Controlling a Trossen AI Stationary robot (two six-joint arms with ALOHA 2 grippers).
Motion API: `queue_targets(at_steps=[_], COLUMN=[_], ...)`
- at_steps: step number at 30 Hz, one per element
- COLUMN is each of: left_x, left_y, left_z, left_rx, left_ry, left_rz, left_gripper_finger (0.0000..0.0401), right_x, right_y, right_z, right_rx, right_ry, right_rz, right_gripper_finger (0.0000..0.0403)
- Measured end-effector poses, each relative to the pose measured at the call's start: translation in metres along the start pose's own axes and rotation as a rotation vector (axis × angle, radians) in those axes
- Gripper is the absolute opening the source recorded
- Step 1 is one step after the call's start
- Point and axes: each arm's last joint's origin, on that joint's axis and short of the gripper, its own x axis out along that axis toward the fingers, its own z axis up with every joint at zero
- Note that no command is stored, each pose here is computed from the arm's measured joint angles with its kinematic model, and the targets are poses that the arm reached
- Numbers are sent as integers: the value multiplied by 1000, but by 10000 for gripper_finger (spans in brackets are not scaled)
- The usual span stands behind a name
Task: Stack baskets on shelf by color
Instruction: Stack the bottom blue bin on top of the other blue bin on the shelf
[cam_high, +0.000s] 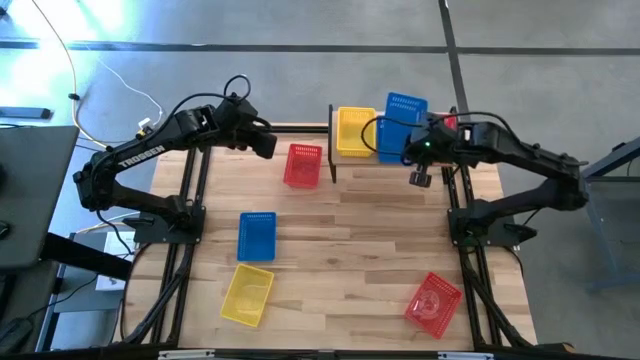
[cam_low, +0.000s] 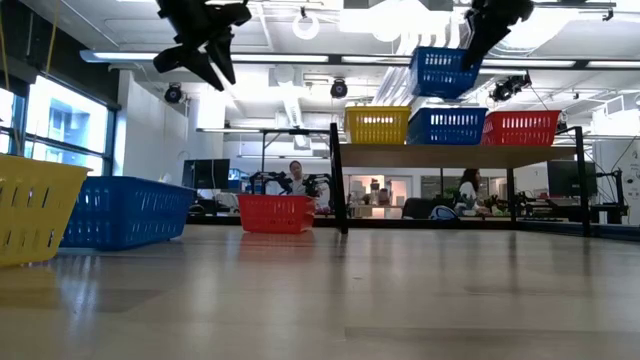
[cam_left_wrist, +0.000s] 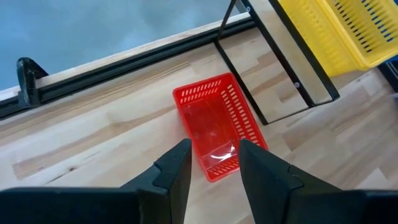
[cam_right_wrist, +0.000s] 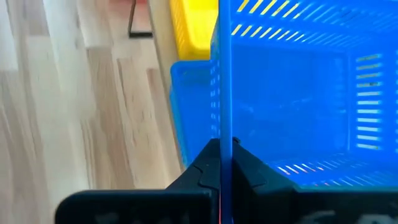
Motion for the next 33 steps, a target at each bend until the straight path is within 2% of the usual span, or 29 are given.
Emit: queue_targets(at_steps=[7, 14, 33], left_x=[0, 0, 0], left_y=[0, 0, 0], left_z=[0, 0, 0], left_rx=[-1, -1, 26], left_ry=[5, 6, 6], left_rz=[-8, -9, -7], left_gripper_finger=[122, 122, 122], right_x=[4, 9, 42], right_y=[2, -4, -1], right_z=[-7, -8, 4], right_rx=[-128, -83, -103], right_ry=[25, 31, 149], right_rz=[8, 52, 106], right_gripper_finger=[0, 0, 0])
